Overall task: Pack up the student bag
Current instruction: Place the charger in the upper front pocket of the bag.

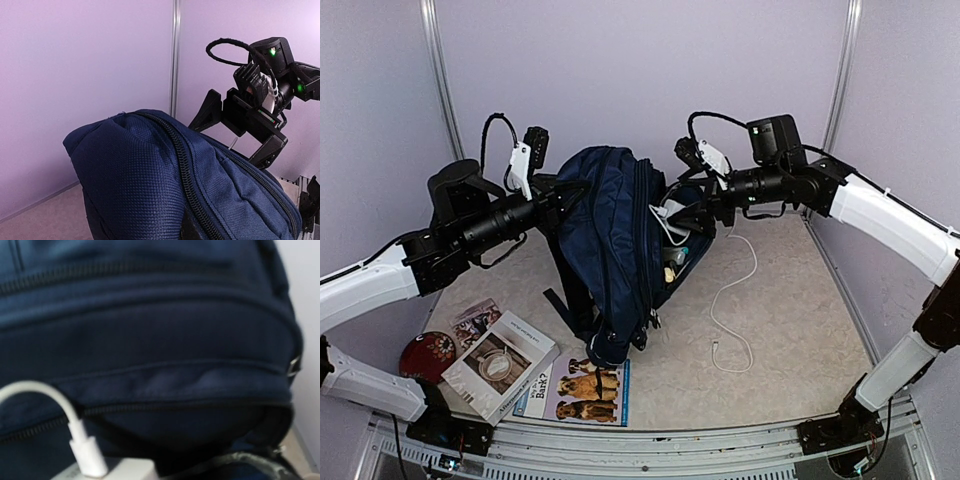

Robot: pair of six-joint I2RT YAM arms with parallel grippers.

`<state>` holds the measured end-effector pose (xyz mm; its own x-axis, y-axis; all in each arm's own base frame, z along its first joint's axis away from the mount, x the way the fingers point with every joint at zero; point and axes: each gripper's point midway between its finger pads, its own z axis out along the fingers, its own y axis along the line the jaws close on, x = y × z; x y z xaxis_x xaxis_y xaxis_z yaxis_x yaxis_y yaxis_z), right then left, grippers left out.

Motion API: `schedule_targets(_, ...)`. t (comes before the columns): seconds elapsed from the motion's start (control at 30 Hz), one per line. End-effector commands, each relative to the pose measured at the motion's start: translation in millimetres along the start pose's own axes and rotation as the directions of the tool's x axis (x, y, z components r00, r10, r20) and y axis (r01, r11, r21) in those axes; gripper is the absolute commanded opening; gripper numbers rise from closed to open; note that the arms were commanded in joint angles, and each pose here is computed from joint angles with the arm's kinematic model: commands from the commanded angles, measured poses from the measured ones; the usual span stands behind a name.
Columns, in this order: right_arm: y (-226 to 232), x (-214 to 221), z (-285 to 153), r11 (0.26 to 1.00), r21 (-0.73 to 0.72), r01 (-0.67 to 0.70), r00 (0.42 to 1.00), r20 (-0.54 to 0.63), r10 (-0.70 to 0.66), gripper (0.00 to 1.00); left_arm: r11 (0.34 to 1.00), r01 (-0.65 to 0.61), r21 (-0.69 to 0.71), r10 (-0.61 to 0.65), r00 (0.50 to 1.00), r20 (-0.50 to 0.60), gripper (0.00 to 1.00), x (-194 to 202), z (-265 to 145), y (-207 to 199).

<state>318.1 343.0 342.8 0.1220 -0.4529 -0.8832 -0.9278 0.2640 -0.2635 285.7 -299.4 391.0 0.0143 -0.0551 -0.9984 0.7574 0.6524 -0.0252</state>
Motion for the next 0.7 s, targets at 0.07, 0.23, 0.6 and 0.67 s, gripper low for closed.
schedule_targets(0.07, 4, -46, -30, 0.998, 0.003, 0.058, 0.992, 0.108, -0.058, 1.0, 0.998, -0.048, -0.049, 0.051, 0.996, 0.076, 0.0, -33, -10, 9)
schedule_targets(0.23, 19, -54, -36, 0.996, -0.087, 0.028, 0.991, 0.131, -0.016, 0.82, 0.997, -0.05, -0.058, 0.055, 0.995, 0.08, 0.0, -35, -11, 11)
schedule_targets(0.6, 30, 1, -4, 0.973, -0.059, -0.221, 0.97, -0.119, 0.213, 0.39, 0.999, -0.045, -0.029, 0.048, 0.995, 0.093, 0.0, -41, -11, 5)
schedule_targets(0.67, 27, 16, 10, 0.967, -0.031, -0.252, 0.954, -0.174, 0.243, 0.36, 0.999, -0.048, 0.005, 0.048, 0.994, 0.1, 0.0, -45, -10, -2)
